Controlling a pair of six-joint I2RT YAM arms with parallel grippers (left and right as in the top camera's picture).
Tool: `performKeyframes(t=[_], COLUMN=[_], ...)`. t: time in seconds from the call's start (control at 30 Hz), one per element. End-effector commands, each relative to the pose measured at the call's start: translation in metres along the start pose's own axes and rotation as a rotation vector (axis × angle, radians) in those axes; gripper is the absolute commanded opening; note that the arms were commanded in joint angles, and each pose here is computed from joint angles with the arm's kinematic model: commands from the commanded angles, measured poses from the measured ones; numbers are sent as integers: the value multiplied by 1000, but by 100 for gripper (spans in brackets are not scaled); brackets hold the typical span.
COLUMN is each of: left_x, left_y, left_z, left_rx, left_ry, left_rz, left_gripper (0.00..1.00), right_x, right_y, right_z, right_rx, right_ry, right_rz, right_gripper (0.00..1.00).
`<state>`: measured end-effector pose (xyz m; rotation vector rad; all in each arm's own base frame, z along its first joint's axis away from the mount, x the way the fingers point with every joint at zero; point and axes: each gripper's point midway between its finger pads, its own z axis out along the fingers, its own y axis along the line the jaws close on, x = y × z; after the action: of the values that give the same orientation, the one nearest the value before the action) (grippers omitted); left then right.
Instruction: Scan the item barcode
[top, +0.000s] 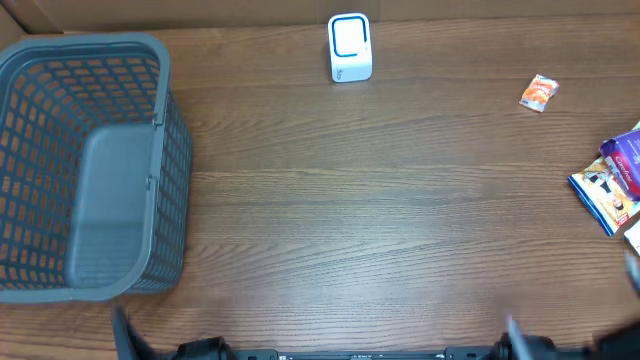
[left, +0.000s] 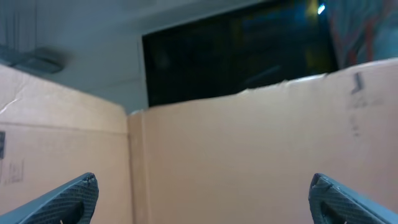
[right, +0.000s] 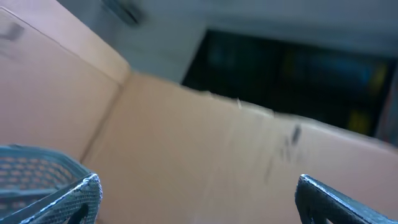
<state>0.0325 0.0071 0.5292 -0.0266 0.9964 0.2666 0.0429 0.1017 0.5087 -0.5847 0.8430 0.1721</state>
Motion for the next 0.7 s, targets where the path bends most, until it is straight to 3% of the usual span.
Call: performKeyframes(t=[0.0, 0.37, 0.67], left_x=[-1, 24, 12], left_y=[-18, -26, -24], left_z=[-11, -22, -21], left_rx=[99, 123, 117], left_ry=[-27, -36, -92], left_rz=[-73, -74, -69], left_gripper=[100, 100, 100], right_x=[-19, -17, 18], right_y=[16, 32, 6], right_z=[-21, -34, -20], right_rx=[-11, -102, 36], right_ry=[-53, -60, -29], right_rz=[-22, 40, 17], right_gripper=[100, 100, 100])
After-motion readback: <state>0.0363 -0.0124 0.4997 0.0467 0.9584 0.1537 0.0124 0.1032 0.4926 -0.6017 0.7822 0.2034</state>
